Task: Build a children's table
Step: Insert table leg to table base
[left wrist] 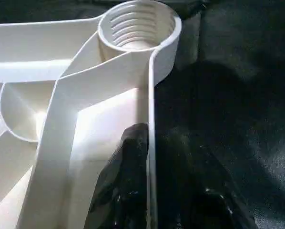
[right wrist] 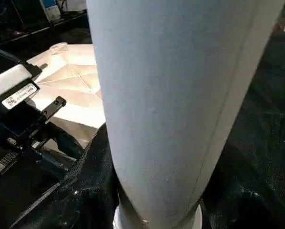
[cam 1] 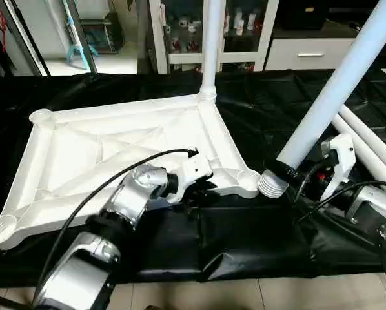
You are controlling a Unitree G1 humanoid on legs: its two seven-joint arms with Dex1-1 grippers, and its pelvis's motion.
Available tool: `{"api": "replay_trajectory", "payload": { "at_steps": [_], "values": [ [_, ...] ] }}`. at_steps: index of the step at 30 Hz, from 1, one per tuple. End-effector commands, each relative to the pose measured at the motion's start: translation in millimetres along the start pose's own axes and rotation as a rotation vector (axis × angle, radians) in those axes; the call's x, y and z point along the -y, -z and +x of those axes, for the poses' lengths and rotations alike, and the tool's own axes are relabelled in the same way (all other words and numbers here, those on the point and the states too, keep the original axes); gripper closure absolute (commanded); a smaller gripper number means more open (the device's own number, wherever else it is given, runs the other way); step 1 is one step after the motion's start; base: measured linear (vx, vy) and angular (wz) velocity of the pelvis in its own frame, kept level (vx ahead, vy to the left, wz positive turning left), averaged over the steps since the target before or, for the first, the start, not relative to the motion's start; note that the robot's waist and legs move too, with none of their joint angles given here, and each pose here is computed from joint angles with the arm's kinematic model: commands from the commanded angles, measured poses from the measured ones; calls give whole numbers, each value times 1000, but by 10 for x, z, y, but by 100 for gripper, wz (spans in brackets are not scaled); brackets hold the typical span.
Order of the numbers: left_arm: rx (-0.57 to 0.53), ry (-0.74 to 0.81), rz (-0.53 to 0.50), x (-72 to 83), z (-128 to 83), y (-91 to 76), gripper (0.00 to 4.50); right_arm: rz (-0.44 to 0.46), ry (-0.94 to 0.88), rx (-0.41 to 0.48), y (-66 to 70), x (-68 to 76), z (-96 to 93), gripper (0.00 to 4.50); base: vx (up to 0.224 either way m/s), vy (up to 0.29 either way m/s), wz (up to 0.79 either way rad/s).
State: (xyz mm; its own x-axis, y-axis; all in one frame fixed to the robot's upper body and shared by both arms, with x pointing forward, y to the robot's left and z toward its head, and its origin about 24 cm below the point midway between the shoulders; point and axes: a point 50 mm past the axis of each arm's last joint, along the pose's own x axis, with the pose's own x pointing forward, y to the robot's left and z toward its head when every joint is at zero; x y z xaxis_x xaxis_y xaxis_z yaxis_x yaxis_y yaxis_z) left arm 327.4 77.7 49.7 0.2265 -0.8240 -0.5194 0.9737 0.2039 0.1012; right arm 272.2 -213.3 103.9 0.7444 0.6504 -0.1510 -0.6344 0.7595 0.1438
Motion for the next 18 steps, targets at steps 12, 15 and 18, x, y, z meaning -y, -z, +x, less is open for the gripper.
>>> {"api": "replay_trajectory", "payload": {
  "at_steps": [12, 15, 18],
  "values": [
    [-169, 81, 45, 103, 2, 303, 440, 21, 2, 82, -177, 57, 278, 261, 0, 0, 0],
    [-192, 111, 84, 153, 19, 338, 446, 79, -34, 94, -189, 101, 336, 261, 0, 0, 0],
    [-224, 158, 134, 254, 58, 384, 446, 142, -107, 60, -144, 146, 347, 261, 0, 0, 0]
  ]
}}
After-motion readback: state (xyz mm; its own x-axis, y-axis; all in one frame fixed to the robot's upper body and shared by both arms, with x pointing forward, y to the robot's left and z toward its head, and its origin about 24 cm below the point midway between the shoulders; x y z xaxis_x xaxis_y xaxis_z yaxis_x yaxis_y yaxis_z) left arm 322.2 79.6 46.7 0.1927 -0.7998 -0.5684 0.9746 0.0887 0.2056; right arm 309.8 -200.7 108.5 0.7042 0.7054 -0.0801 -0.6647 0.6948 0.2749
